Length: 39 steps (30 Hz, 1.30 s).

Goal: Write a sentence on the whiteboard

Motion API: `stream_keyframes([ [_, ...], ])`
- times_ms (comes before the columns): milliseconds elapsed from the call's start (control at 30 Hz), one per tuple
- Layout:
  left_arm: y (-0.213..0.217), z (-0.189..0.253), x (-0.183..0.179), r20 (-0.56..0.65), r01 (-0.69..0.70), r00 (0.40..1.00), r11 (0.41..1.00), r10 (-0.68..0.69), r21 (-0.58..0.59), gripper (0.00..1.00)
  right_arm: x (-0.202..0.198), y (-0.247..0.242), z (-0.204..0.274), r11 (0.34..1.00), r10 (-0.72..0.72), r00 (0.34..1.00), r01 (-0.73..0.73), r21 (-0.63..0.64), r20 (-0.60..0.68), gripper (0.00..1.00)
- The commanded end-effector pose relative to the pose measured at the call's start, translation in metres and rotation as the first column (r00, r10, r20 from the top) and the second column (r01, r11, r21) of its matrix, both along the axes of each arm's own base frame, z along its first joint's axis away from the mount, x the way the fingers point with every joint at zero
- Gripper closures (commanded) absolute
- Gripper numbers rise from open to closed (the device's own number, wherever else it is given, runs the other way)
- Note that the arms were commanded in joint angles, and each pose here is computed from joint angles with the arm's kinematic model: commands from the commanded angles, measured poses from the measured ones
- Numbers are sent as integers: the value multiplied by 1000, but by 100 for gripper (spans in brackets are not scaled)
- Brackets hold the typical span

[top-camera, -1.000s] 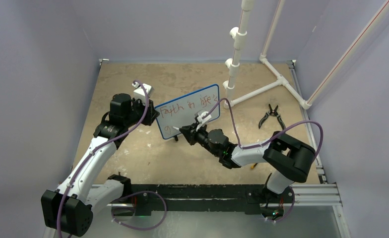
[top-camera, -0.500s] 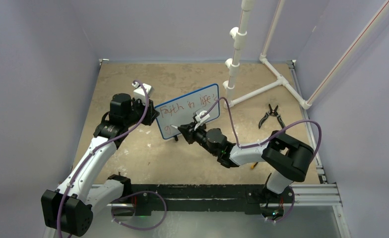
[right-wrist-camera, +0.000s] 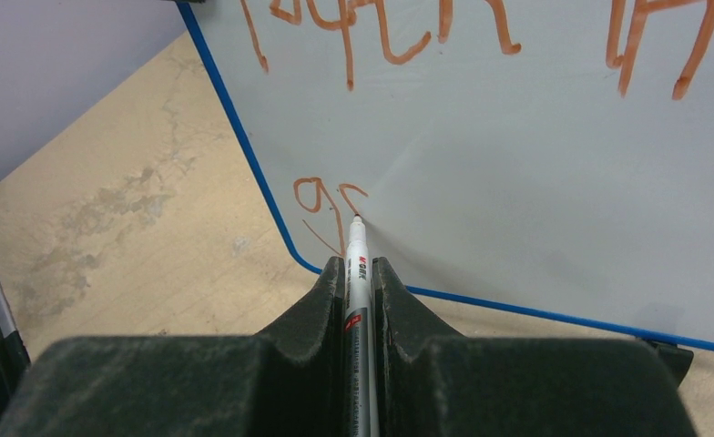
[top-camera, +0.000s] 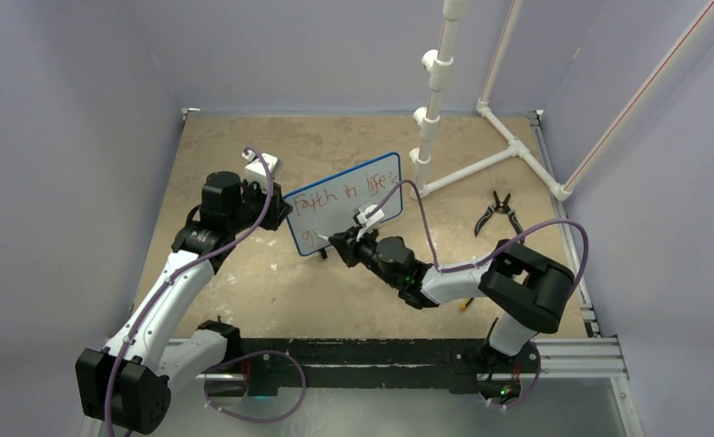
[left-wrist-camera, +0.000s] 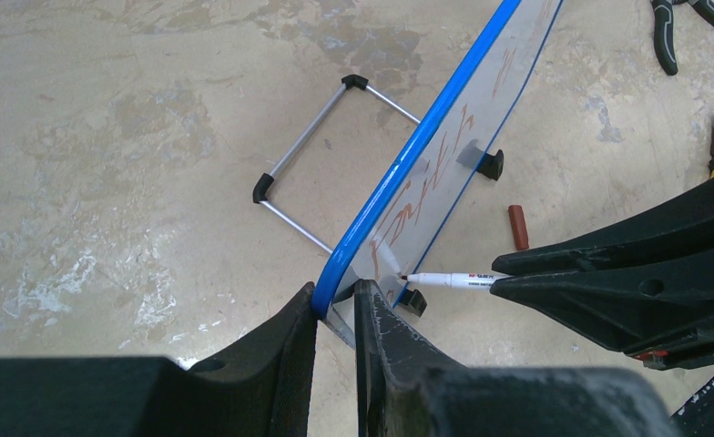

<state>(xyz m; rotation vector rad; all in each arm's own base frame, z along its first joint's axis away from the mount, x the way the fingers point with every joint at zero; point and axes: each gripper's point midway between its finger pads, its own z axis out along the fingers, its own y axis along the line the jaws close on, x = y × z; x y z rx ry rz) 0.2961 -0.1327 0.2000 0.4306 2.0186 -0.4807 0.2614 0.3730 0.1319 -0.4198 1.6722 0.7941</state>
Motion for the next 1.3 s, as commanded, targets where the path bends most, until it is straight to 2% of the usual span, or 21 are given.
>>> stream_keyframes([
  [0, -3, 3, -1, 14, 17, 1000, 1000, -17, -13, 81, 10, -12, 5, 997, -79, 997, 79, 6, 0, 100],
  [400, -3, 2, -1, 11, 17, 1000, 1000, -17, -13, 81, 18, -10, 52, 990, -114, 991, 106, 95, 77, 100],
  [700, -3, 2, -1, 12, 17, 1000, 1000, -17, -14, 81, 11, -11, 65, 991, -78, 991, 65, 121, 111, 100],
  [1267, -4, 1, -1, 8, 19, 1000, 1000, -18, -18, 81, 8, -20, 30, 993, -93, 995, 90, 75, 29, 100],
])
